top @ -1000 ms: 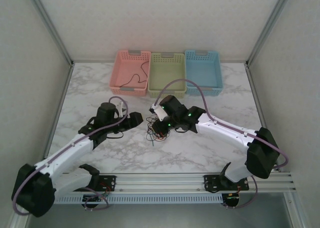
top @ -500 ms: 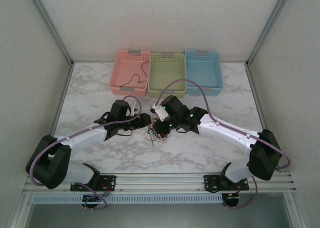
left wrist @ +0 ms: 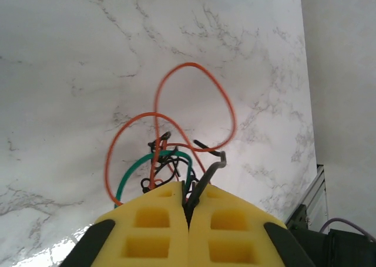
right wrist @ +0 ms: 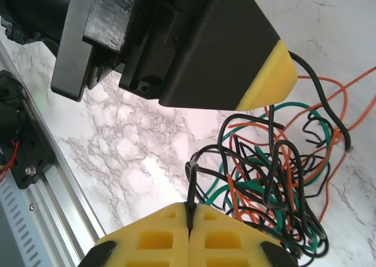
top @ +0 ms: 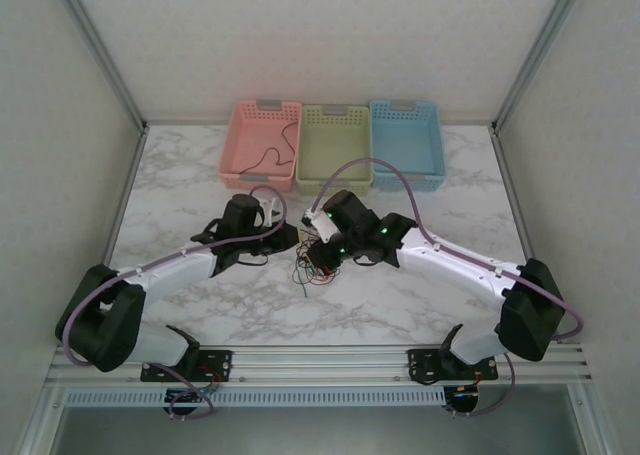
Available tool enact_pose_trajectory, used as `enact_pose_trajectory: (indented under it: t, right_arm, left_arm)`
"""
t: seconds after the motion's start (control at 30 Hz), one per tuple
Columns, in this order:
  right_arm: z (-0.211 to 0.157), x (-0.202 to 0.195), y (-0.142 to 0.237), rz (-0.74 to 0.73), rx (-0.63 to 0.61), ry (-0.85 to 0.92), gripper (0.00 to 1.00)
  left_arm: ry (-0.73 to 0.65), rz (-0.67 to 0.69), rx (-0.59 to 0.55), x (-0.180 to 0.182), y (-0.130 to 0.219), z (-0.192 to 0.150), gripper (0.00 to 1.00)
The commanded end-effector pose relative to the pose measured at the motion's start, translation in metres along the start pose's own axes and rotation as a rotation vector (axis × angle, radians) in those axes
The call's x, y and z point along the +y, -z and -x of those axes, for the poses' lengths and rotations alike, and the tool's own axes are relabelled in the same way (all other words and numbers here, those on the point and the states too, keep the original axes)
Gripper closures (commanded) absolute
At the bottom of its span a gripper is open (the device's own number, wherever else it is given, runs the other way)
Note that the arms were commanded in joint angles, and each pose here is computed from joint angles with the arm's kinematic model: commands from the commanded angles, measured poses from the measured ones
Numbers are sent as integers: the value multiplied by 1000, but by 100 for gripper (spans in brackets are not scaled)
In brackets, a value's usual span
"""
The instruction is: Untangle the cables
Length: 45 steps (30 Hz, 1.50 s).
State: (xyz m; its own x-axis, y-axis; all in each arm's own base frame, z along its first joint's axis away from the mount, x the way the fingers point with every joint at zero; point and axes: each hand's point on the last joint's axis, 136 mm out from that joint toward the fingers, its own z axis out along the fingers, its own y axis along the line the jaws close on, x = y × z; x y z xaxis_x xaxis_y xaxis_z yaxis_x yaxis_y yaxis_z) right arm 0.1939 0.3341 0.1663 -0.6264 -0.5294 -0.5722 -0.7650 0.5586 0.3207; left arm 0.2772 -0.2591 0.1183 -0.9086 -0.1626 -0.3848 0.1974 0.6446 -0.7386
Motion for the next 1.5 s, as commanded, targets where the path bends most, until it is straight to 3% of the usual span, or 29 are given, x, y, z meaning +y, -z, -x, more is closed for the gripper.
enact_pose_trajectory:
  t: [0.0, 0.23, 0.43, 0.8, 0.93, 1.2, 1.3, 1.4, 1.47]
  right_arm:
    - [5, 5, 18, -11, -29, 29, 100]
    - [15, -30, 72, -105, -196, -80, 100]
    - [5, -77, 117, -213, -319, -242, 100]
    - [-43, -163, 146, -525, -306, -521, 100]
    - [-45, -163, 137, -474, -294, -532, 100]
    - [-16, -127, 131, -229, -374, -472, 100]
    - [-6, -110, 134, -139, -407, -441, 100]
    - [2, -93, 136, -45, -422, -401, 100]
    - [5, -83, 136, 13, -422, -382, 100]
  left_arm:
    - [-14, 93, -33, 8, 7, 6, 100]
    - [1, 332, -86, 55, 33, -1, 100]
    - [8, 416, -123, 73, 56, -7, 100]
    - [15, 521, -211, 89, 101, -7, 100]
    - [22, 487, -207, 86, 101, -9, 100]
    - [24, 440, -179, 82, 90, -12, 100]
    - [9, 433, -180, 75, 90, -6, 81]
    - [-2, 423, -184, 66, 93, 2, 52]
    - [-16, 401, -197, 54, 98, 9, 45]
